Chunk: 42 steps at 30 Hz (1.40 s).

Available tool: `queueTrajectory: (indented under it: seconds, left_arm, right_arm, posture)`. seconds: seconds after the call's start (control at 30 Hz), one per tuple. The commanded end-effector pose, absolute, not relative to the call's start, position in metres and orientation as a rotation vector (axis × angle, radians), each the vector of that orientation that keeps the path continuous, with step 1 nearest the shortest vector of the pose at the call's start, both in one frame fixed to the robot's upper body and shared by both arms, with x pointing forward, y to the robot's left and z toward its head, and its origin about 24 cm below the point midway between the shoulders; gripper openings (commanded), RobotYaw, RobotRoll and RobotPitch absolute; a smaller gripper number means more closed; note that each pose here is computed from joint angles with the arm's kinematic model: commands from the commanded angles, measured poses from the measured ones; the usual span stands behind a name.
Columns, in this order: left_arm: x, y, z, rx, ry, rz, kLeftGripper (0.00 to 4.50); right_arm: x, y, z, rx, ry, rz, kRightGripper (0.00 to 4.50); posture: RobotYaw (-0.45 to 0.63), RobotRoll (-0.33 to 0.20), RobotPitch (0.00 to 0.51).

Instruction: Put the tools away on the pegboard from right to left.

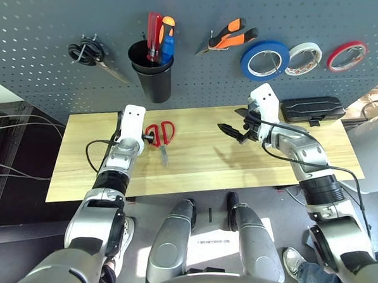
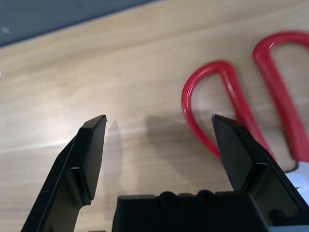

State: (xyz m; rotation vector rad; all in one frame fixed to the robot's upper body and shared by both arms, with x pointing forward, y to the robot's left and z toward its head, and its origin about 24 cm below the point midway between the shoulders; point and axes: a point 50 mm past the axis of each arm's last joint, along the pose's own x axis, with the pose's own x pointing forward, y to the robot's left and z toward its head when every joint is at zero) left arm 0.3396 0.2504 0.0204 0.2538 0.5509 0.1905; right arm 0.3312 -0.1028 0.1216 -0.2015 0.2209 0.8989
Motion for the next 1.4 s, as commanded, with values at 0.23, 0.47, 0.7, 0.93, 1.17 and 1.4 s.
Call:
queueTrajectory:
  seconds: [0.23, 0.47, 0.7, 0.93, 1.17, 1.4]
  left_arm:
    - [0.337, 0.236, -0.001, 0.118, 0.765, 0.146, 3.83]
    - [0.337, 0.222, -0.005, 0.088, 0.845, 0.051, 1.61]
    - [0.339, 0.215, -0.001, 0.048, 0.782, 0.019, 0.01]
    - [0.337, 0.223, 0.011, 0.021, 0.608, 0.068, 0.01]
    - [0.321, 0.236, 0.049, 0.022, 0.276, 0.08, 0.01]
    - [0.288, 0.246, 0.079, 0.153, 0.033, 0.023, 0.01]
  right_arm:
    - [0.327, -0.099, 0.117, -0.212, 0.23, 0.935, 4.5]
    - [0.328, -0.099, 0.117, -0.21, 0.226, 0.929, 4.5]
    - [0.33, -0.101, 0.118, -0.212, 0.217, 0.919, 4.5]
    - [0.331, -0.099, 0.119, -0.213, 0.204, 0.92, 4.5]
    - [0.33, -0.098, 0.12, -0.219, 0.191, 0.937, 4.5]
    - [0.328, -0.096, 0.125, -0.224, 0.165, 0.97, 4.5]
  posture:
    - [0.13, 0.0, 0.308]
    - [0.12, 0.0, 0.311]
    - [0.13, 0.0, 0.305]
    - [0.13, 0.0, 0.303]
    - [0.16, 0.0, 0.299]
    - [0.17, 0.0, 0.297]
